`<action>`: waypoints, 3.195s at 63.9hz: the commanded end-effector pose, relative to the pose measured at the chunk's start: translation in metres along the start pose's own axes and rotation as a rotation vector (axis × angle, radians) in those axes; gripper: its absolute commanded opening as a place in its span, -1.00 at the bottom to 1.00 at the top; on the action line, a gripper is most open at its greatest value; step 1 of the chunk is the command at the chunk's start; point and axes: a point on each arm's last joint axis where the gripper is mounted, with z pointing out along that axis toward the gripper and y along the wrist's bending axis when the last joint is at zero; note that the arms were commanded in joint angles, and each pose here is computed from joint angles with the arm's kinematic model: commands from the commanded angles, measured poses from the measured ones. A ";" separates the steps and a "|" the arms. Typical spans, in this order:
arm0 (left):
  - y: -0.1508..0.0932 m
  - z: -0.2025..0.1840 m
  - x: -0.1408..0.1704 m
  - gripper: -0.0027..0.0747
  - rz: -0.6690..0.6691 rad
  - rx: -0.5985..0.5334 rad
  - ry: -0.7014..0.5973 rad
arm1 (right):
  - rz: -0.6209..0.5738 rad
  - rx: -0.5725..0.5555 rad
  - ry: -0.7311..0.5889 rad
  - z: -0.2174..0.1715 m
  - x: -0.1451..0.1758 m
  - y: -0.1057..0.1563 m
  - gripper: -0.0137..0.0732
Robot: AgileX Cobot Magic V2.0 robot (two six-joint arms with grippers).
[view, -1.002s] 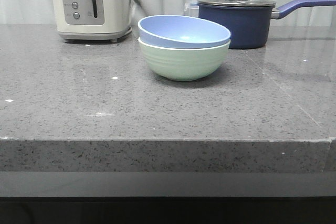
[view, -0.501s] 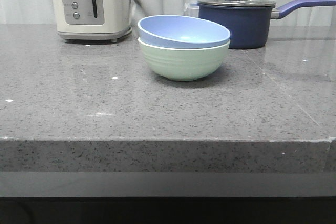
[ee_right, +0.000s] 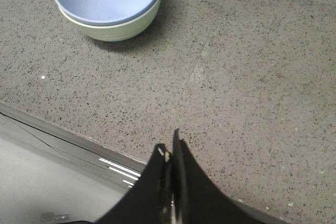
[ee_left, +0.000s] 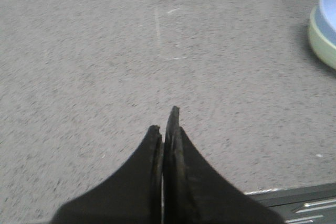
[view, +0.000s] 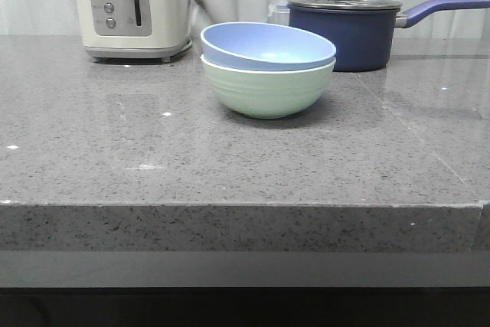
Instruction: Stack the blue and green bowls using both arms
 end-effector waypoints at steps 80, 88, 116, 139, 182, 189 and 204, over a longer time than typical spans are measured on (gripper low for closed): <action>0.003 0.047 0.146 -0.98 -0.170 -0.044 -0.696 | -0.010 0.009 -0.082 -0.006 -0.011 0.000 -0.81; 0.003 0.048 0.146 -0.98 -0.170 -0.045 -0.689 | -0.010 0.009 -0.082 -0.006 -0.011 0.000 -0.81; 0.003 0.047 0.145 -0.98 -0.133 -0.059 -0.706 | -0.004 0.009 -0.081 -0.006 -0.011 0.000 -0.81; 0.003 0.047 0.146 -0.98 -0.135 -0.058 -0.699 | -0.004 0.009 -0.081 -0.006 -0.011 0.000 -0.81; 0.003 0.047 0.146 -0.98 -0.135 -0.058 -0.699 | -0.012 0.012 -0.090 -0.006 -0.011 -0.001 -0.81; 0.003 0.047 0.146 -0.98 -0.135 -0.059 -0.697 | -0.045 0.086 -0.157 -0.012 -0.005 -0.008 -0.81; 0.003 0.047 0.146 -0.98 -0.135 -0.059 -0.697 | 0.012 0.268 -0.421 -0.003 0.048 -0.028 -0.82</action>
